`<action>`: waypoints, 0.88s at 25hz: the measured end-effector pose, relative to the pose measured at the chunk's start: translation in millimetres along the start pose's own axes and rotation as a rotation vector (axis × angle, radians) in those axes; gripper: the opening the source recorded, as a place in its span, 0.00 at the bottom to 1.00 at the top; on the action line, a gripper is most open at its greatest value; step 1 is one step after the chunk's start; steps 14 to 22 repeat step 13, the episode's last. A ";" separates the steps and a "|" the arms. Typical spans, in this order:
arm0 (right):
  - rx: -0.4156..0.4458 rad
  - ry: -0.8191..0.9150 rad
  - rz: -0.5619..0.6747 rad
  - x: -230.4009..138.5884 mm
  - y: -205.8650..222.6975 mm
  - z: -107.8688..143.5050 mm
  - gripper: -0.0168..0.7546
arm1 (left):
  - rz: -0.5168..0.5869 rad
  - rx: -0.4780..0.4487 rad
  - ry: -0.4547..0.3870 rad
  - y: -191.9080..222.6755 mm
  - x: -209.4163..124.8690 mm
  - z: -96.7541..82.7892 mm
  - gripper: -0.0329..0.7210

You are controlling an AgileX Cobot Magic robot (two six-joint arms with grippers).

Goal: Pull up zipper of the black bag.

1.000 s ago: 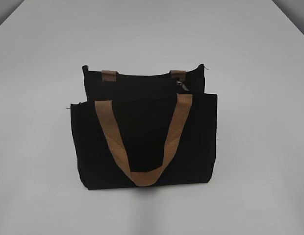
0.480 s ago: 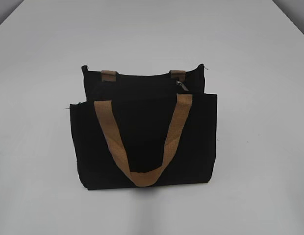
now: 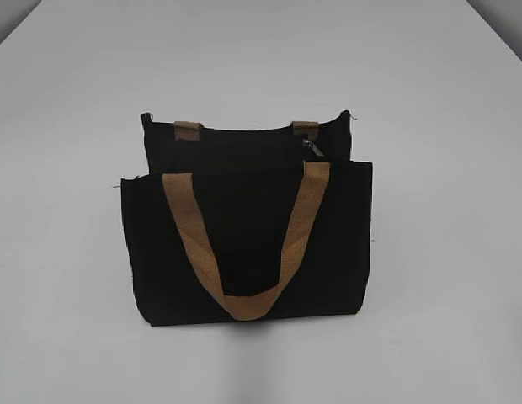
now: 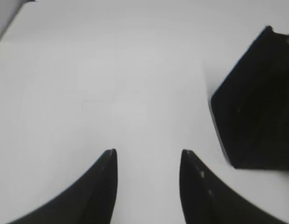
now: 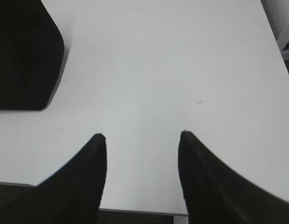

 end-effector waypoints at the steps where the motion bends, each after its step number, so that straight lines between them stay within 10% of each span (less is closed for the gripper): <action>1: 0.000 0.001 -0.014 0.5 -1.5 0.0 0.53 | -0.004 0.018 -0.008 -1.2 -0.2 1.5 0.48; 22: 0.002 0.001 -0.017 0.3 -2.2 0.2 0.53 | -0.009 0.024 -0.018 -2.0 0.0 1.3 0.48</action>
Point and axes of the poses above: a point on each arm's last joint axis where the gripper is mounted, y pointing out along that axis toward the gripper, z along the wrist's bending axis when the last joint is at zero, x = y × z, the point moved 10 cm from there along y, pointing out along that axis toward the gripper, and after that the axes turned 14 degrees about y, right-handed, at the moved point
